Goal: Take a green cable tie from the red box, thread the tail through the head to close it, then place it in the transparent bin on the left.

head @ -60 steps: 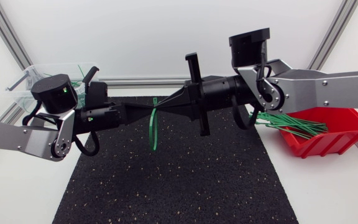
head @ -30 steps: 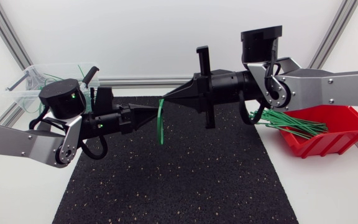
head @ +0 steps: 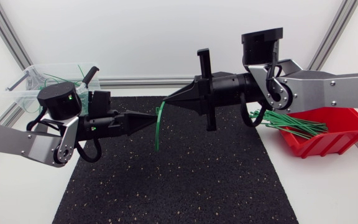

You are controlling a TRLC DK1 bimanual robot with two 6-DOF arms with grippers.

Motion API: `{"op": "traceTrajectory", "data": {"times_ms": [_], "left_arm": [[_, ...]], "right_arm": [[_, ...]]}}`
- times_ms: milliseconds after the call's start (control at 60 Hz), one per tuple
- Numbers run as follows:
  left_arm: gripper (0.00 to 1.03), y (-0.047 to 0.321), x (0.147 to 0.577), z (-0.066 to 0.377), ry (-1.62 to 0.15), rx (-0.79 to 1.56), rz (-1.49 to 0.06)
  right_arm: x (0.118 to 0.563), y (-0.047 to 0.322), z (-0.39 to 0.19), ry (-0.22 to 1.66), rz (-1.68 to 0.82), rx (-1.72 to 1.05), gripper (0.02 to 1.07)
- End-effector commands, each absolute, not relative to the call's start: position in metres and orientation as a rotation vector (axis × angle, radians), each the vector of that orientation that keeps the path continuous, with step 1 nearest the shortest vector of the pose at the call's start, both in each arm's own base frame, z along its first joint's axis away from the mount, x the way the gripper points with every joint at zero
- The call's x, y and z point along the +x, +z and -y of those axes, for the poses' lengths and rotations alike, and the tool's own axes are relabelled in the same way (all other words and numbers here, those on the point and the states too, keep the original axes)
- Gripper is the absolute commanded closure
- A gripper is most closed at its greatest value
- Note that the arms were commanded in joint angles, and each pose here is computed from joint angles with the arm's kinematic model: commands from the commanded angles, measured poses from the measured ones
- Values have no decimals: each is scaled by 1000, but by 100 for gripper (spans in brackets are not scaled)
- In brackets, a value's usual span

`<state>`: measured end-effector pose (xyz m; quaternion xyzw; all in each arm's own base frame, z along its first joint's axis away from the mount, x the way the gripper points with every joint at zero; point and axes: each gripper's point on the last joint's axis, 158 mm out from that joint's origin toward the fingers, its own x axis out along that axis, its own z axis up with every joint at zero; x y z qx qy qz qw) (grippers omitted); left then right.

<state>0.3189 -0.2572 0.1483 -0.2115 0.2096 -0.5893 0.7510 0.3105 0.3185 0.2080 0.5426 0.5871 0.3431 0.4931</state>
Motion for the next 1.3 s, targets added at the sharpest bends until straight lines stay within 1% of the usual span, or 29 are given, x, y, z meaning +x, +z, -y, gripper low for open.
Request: {"op": "traceTrajectory", "data": {"times_ms": [0, 100, 183, 333, 450, 583, 767, 983, 1183, 1283], "left_arm": [[100, 140, 324, 256, -1284, -504, -500], [100, 142, 329, 258, -1293, -547, -535], [100, 137, 340, 264, -1318, -636, -626], [100, 140, 339, 260, -1366, -685, -689], [100, 139, 334, 259, -1383, -676, -690], [100, 142, 333, 259, -1390, -645, -657], [100, 144, 338, 261, -1362, -622, -618], [100, 138, 335, 267, -1350, -690, -697], [100, 143, 321, 283, -1392, -687, -722], [100, 146, 324, 284, -1383, -696, -721]], "right_arm": [[310, 190, -319, 769, -1489, 1349, 101], [308, 191, -323, 779, -1495, 1341, 101], [308, 191, -323, 781, -1492, 1340, 101], [307, 194, -323, 788, -1486, 1339, 101], [305, 193, -324, 788, -1492, 1336, 101], [298, 192, -331, 798, -1515, 1324, 101], [294, 186, -336, 788, -1542, 1318, 101], [294, 192, -333, 797, -1528, 1319, 101], [291, 199, -331, 811, -1513, 1317, 101], [291, 203, -331, 818, -1505, 1316, 101]]}}
